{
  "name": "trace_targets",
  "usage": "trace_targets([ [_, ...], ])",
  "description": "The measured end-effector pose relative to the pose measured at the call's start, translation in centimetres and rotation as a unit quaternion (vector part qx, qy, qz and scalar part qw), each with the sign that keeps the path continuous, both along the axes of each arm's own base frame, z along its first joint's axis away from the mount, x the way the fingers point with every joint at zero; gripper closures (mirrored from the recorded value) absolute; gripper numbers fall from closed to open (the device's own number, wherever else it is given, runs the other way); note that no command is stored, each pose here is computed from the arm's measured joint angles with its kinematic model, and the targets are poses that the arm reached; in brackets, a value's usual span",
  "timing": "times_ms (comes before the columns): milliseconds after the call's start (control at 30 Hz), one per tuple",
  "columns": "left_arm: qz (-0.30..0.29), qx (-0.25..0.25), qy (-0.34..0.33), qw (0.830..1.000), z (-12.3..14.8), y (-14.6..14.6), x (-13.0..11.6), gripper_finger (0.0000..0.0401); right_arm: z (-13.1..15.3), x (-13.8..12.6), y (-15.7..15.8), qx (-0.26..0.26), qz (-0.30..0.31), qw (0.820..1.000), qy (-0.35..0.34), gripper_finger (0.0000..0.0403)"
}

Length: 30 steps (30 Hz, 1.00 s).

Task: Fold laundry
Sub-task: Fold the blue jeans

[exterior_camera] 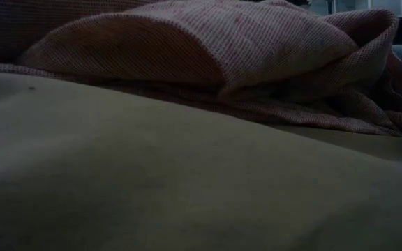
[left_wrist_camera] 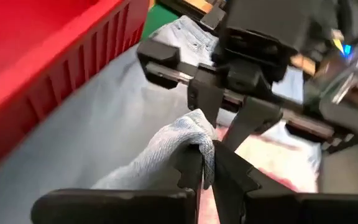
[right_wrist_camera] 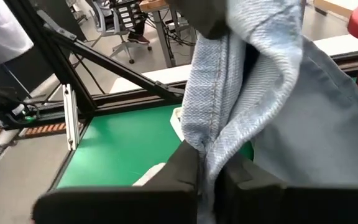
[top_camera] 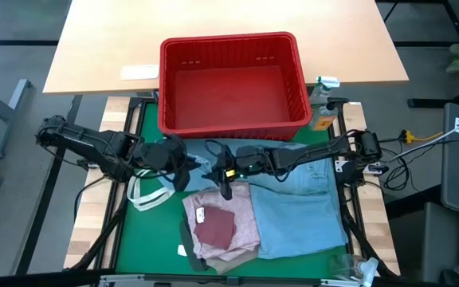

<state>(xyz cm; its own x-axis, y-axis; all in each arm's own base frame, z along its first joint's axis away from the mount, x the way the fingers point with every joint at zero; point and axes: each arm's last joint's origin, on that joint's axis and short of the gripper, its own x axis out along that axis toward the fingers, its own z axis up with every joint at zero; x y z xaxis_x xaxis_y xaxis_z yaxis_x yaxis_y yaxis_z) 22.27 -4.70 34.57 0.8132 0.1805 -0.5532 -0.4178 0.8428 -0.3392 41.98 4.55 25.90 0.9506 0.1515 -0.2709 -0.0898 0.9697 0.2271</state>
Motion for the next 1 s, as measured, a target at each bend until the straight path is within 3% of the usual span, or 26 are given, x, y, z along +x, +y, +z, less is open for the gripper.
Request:
trace_targets([
  [100,-0.037,0.052,0.011,0.998,0.0,-0.1,0.0,0.0364,0.0,-0.1,0.0,0.031,-0.009,0.999,0.007,0.0373],
  [233,-0.068,0.099,0.021,0.993,0.0,-0.1,0.0,0.0336,-0.3,-0.2,-0.2,0.052,-0.020,0.998,0.035,0.0393],
  [533,-0.065,0.157,0.006,0.986,1.2,0.7,-1.5,0.0289,-2.1,-1.0,-1.5,0.067,-0.081,0.985,0.137,0.0395],
  [700,-0.048,0.139,0.013,0.989,1.7,1.6,-3.4,0.0292,-2.7,-1.3,-2.9,0.092,-0.127,0.972,0.174,0.0390],
  [900,-0.039,0.069,0.138,0.987,-0.2,2.1,-5.6,0.0295,-3.0,-1.6,-4.8,0.106,-0.158,0.962,0.194,0.0395],
  [1000,-0.014,0.058,0.191,0.980,-1.0,2.3,-6.0,0.0295,-3.1,-1.6,-5.7,0.124,-0.170,0.958,0.196,0.0391],
])
